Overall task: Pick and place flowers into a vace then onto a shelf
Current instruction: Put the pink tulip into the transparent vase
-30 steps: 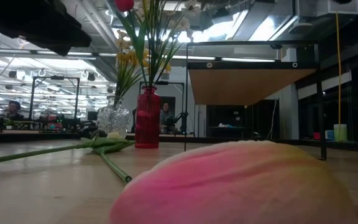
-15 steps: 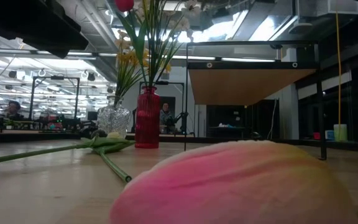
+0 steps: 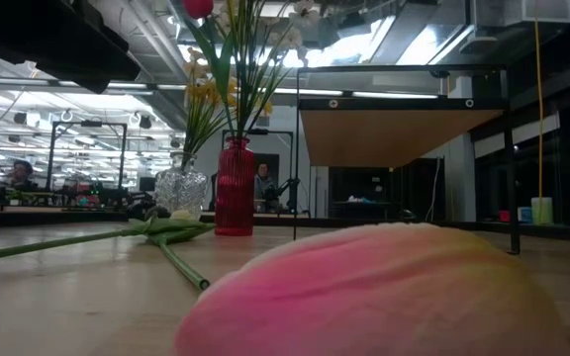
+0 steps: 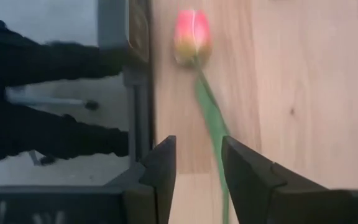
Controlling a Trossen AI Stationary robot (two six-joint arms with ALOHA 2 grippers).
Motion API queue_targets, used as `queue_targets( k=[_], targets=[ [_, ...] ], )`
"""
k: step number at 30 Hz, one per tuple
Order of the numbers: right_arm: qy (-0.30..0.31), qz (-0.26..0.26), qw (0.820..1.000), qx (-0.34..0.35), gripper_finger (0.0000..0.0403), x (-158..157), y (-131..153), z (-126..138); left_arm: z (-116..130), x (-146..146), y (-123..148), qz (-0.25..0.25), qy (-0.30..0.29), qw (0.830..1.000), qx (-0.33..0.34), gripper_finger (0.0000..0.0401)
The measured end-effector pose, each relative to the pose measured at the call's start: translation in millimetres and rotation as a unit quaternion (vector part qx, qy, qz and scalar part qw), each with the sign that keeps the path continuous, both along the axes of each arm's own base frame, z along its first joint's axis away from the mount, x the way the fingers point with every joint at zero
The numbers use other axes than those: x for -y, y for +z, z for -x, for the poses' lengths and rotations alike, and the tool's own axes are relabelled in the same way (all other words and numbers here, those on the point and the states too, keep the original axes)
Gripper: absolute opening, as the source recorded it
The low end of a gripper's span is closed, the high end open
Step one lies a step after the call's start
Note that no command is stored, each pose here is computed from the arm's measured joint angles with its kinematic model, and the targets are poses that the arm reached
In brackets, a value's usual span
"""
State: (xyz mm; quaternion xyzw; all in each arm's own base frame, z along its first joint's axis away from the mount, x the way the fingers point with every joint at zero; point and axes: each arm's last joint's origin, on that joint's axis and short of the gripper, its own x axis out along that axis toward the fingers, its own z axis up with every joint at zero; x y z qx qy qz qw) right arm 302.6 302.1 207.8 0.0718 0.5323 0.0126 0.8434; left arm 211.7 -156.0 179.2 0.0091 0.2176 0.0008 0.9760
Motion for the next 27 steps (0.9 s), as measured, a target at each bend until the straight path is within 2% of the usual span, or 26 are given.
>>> queue_targets(
  k=[9,15,23,27],
  targets=[
    [-0.001,0.029,0.999,-0.03,0.0132,-7,-42,-7,0,0,-1,-0.001,0.001,1.0,-0.003,0.0006],
    [0.017,0.021,1.0,-0.011,0.0132,-9,-51,-18,0,0,-1,0.011,0.006,1.0,-0.003,0.0006],
    [0.002,0.024,1.0,-0.011,0.0132,1,-57,-30,1,0,-1,0.01,0.006,1.0,-0.003,0.0006],
    [0.003,0.025,0.999,-0.032,0.0132,4,-71,-34,1,-1,-2,0.006,0.006,1.0,-0.009,0.0006]
  ],
)
